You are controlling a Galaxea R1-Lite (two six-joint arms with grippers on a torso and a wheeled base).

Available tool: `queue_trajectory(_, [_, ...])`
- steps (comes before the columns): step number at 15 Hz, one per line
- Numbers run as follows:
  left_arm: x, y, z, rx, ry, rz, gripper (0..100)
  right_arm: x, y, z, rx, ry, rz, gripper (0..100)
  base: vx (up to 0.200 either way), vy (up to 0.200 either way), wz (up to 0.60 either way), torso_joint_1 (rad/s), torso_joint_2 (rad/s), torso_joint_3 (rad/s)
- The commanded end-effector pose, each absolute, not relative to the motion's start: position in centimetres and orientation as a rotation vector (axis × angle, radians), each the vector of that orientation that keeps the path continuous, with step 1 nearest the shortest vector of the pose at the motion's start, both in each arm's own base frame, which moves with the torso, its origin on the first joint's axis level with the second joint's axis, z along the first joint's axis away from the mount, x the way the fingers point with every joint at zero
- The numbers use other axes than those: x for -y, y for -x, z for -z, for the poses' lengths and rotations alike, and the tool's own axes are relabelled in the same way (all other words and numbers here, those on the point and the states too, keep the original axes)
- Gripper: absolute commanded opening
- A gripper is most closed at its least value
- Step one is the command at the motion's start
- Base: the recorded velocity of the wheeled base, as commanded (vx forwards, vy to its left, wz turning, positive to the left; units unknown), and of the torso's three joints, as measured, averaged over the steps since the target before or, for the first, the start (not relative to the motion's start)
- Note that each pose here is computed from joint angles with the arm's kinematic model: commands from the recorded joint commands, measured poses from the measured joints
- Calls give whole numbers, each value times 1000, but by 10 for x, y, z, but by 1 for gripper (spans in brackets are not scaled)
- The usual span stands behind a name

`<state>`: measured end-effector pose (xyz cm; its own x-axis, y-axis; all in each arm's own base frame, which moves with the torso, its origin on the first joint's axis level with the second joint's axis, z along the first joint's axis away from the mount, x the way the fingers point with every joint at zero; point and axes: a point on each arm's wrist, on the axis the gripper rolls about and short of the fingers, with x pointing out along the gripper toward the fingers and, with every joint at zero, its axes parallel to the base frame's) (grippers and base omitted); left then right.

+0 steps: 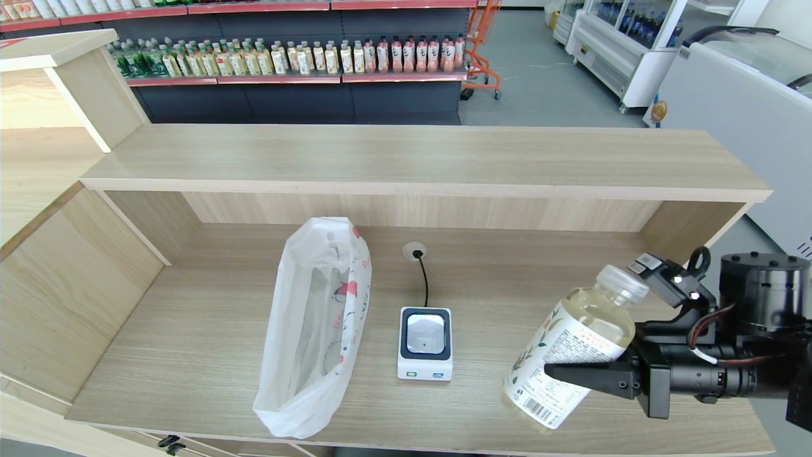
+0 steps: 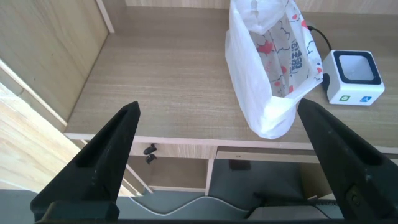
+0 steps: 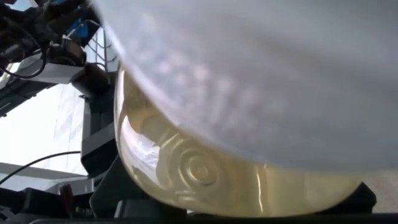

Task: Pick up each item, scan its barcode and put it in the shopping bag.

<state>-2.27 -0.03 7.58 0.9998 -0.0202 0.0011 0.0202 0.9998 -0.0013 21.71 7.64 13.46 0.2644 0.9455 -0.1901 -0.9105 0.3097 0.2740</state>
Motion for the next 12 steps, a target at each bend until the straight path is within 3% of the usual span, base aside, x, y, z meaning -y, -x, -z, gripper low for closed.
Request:
queue_trajectory(1, [0, 23, -76, 2, 2, 20, 100, -79, -210, -141, -320, -107, -1292, 0, 0, 0, 0, 0, 0, 0])
queue_trajectory(12, [0, 23, -76, 2, 2, 20, 100, -98, -185, -133, -347, -86, -1463, 0, 0, 0, 0, 0, 0, 0])
